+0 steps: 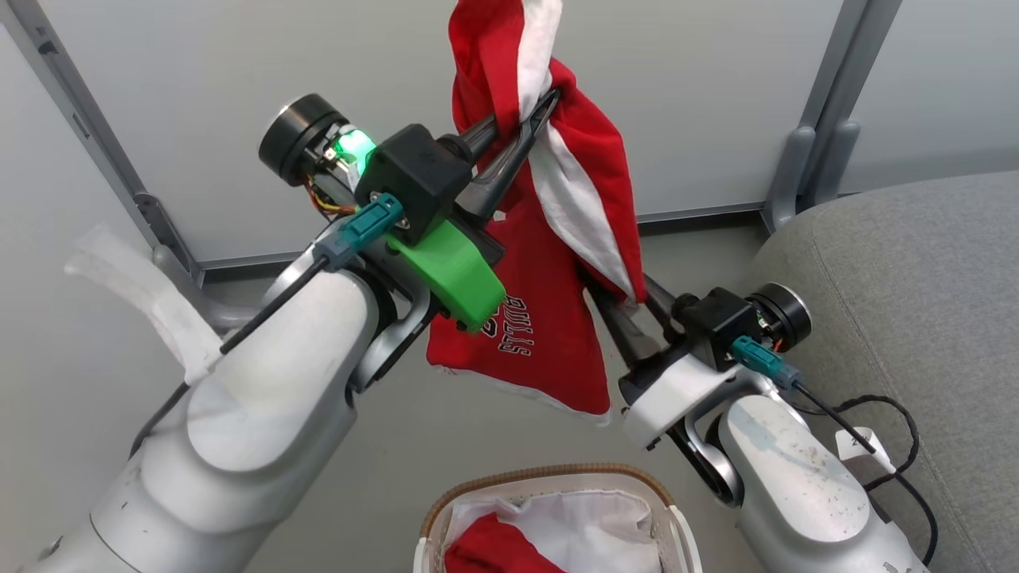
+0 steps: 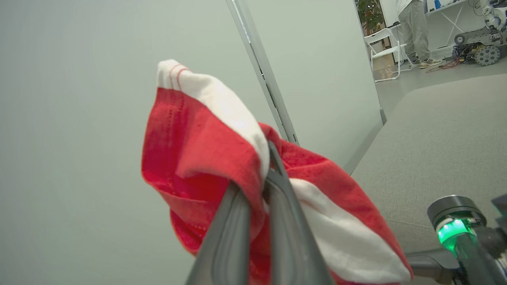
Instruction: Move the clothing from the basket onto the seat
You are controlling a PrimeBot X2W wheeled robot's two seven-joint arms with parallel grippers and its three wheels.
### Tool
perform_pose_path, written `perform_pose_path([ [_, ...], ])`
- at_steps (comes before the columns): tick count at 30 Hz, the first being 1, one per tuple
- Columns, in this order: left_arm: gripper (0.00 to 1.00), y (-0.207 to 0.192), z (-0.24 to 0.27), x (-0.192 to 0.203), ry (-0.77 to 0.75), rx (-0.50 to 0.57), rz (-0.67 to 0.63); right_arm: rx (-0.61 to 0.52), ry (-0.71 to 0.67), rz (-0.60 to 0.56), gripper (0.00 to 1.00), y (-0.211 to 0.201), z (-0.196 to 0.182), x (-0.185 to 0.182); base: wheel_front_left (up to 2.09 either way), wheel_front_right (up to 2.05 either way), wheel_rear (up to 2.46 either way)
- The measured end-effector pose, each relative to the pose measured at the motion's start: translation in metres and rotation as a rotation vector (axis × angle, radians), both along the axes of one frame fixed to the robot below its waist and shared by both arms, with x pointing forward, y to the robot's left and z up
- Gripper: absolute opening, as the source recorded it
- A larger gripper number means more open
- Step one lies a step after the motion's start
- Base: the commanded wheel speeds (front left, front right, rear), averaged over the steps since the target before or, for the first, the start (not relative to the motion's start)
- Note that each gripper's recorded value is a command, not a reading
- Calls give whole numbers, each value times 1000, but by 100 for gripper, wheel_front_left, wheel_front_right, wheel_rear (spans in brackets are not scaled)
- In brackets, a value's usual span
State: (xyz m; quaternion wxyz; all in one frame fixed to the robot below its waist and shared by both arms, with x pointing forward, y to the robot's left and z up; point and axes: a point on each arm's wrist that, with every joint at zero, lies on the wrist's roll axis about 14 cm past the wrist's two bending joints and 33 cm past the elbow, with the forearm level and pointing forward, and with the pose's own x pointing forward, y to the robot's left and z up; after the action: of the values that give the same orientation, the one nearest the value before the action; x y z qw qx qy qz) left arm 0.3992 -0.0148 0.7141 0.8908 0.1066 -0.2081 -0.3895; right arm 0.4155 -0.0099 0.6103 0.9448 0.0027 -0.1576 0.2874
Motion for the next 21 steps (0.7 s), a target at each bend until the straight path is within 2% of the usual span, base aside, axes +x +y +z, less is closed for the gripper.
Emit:
perform_pose_path([
  [5,0,7,-11,-1,42,-43,21,12,-2,-10,0,-3,3,0,0,0,0],
  [7,41,12,-17,0,67,-70,36,18,-4,-19,0,-7,5,0,0,0,0],
  [9,100,16,-28,1,96,-95,49,25,-2,-30,0,-11,5,1,0,0,0],
  [21,100,30,-117,-8,315,-212,122,63,-6,-117,0,-41,9,6,0,0,0],
])
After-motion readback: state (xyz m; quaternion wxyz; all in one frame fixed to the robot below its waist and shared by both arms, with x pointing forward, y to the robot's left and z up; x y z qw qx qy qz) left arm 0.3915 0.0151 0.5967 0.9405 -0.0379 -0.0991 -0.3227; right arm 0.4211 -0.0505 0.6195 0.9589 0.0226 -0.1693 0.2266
